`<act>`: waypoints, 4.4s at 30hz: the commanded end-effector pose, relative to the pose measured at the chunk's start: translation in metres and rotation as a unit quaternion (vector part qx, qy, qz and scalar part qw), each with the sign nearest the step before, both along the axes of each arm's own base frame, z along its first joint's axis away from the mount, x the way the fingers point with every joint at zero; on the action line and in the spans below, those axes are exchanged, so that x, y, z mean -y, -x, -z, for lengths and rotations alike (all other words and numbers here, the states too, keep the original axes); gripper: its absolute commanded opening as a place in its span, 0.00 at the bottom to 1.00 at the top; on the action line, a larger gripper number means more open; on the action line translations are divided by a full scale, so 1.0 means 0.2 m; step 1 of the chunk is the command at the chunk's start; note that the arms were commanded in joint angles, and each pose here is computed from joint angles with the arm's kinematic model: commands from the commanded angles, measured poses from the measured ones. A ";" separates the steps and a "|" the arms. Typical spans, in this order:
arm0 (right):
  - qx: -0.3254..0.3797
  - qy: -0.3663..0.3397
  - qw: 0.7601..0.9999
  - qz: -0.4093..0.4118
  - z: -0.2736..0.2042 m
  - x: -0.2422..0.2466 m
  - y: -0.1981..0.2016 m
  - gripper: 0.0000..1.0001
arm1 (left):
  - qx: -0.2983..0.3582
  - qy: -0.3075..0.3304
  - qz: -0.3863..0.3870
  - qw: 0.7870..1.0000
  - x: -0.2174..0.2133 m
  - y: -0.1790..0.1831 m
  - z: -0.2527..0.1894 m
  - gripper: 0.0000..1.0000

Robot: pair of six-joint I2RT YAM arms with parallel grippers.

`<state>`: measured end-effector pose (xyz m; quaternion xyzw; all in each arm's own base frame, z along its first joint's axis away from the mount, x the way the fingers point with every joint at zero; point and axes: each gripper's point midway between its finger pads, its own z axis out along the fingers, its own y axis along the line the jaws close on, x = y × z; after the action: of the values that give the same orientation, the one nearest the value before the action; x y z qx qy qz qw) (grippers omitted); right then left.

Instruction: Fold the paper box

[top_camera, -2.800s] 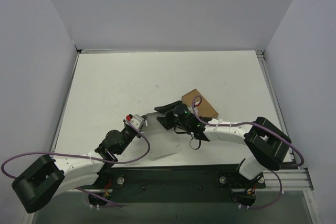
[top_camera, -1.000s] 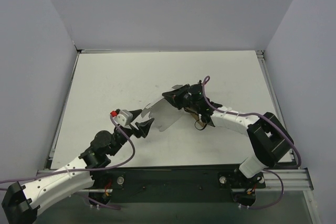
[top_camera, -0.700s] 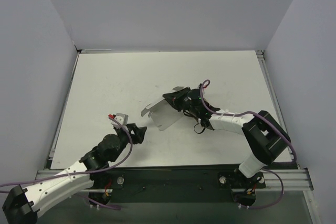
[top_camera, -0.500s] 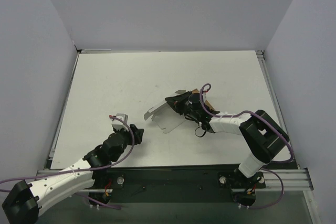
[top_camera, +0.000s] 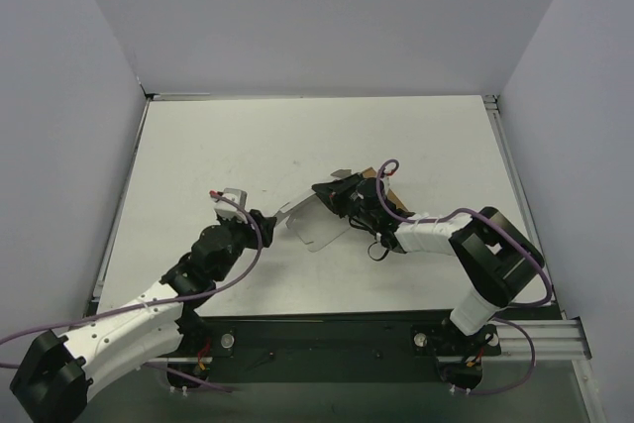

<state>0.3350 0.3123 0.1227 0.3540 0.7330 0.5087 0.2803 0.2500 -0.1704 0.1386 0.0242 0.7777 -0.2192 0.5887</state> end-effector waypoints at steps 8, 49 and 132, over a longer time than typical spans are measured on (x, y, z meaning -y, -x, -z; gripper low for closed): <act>0.029 -0.009 0.999 -0.011 -0.04 -0.03 -0.02 0.00 | 0.056 -0.015 0.056 0.997 0.15 -0.20 -0.18 0.66; 0.030 -0.015 0.999 -0.025 -0.05 -0.05 -0.01 0.00 | 0.161 -0.181 0.153 0.958 0.41 -0.35 -0.05 0.65; -0.002 0.031 0.999 0.014 0.24 0.08 -0.07 0.00 | -0.021 0.002 0.078 0.997 0.06 -0.40 0.26 0.65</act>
<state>0.3417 0.3099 0.1049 0.3343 0.7239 0.5251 0.2975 0.3136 -0.1712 0.0570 0.0497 0.8209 -0.2472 0.5124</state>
